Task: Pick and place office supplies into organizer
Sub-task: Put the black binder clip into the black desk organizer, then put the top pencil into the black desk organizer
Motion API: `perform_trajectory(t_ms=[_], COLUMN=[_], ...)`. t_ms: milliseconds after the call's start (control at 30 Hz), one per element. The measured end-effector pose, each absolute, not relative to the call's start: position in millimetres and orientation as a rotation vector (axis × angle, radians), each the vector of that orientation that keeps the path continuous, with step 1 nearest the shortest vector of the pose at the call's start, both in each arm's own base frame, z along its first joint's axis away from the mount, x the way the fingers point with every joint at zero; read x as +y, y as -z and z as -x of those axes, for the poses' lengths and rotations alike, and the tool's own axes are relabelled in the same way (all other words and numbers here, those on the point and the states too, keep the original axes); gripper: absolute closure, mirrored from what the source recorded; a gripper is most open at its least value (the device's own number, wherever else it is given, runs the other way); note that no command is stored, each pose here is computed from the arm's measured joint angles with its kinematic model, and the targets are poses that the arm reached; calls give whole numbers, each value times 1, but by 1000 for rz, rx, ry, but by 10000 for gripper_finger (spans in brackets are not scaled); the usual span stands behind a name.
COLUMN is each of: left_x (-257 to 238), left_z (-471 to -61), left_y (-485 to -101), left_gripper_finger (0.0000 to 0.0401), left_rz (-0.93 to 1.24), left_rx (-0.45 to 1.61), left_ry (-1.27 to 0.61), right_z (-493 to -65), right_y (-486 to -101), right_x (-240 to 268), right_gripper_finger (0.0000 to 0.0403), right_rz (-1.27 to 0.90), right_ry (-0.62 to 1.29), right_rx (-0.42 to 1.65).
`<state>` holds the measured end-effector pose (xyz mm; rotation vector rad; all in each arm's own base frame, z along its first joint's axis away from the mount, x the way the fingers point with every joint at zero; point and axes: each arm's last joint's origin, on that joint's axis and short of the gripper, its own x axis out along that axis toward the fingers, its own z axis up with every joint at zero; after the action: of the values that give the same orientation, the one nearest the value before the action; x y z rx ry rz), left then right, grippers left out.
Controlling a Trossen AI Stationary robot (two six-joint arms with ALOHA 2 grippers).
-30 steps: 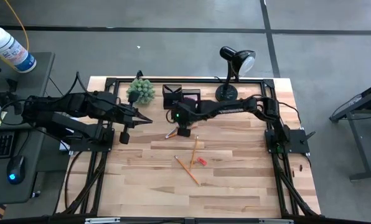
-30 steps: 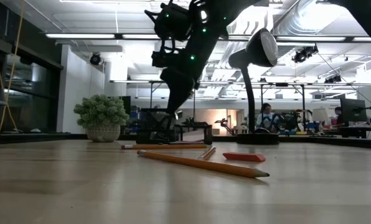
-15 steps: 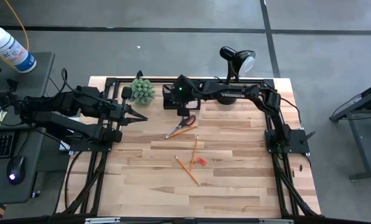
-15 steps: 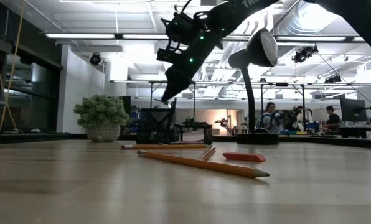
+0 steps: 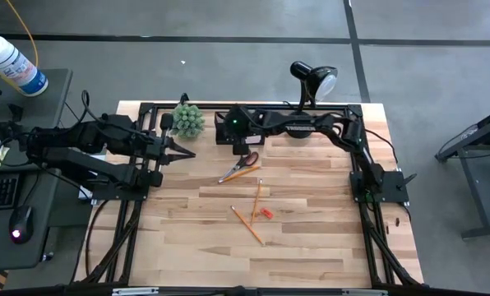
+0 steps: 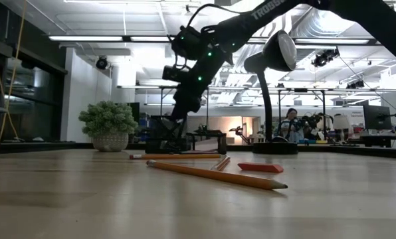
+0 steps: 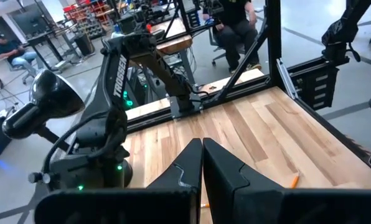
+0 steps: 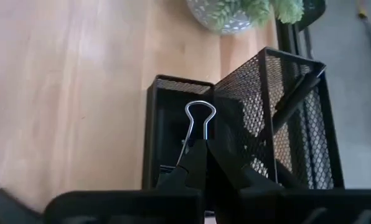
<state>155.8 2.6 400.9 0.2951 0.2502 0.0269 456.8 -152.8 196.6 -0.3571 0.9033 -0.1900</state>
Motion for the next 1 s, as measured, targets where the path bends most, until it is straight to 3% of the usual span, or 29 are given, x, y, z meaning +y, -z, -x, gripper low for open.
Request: perform_trajectory(t_ms=[400, 1000], left_x=[3, 3], left_z=[-156, -156], left_y=[-401, -400], left_gripper_finger=[398, 398], left_rz=[-298, -315], left_rx=[254, 262], left_ry=[-53, -50], right_z=[-467, -470], right_y=[-187, -188], right_x=[-147, -138], right_gripper_finger=[399, 339], right_rz=[545, 620], right_ry=[199, 261], right_rx=[909, 930])
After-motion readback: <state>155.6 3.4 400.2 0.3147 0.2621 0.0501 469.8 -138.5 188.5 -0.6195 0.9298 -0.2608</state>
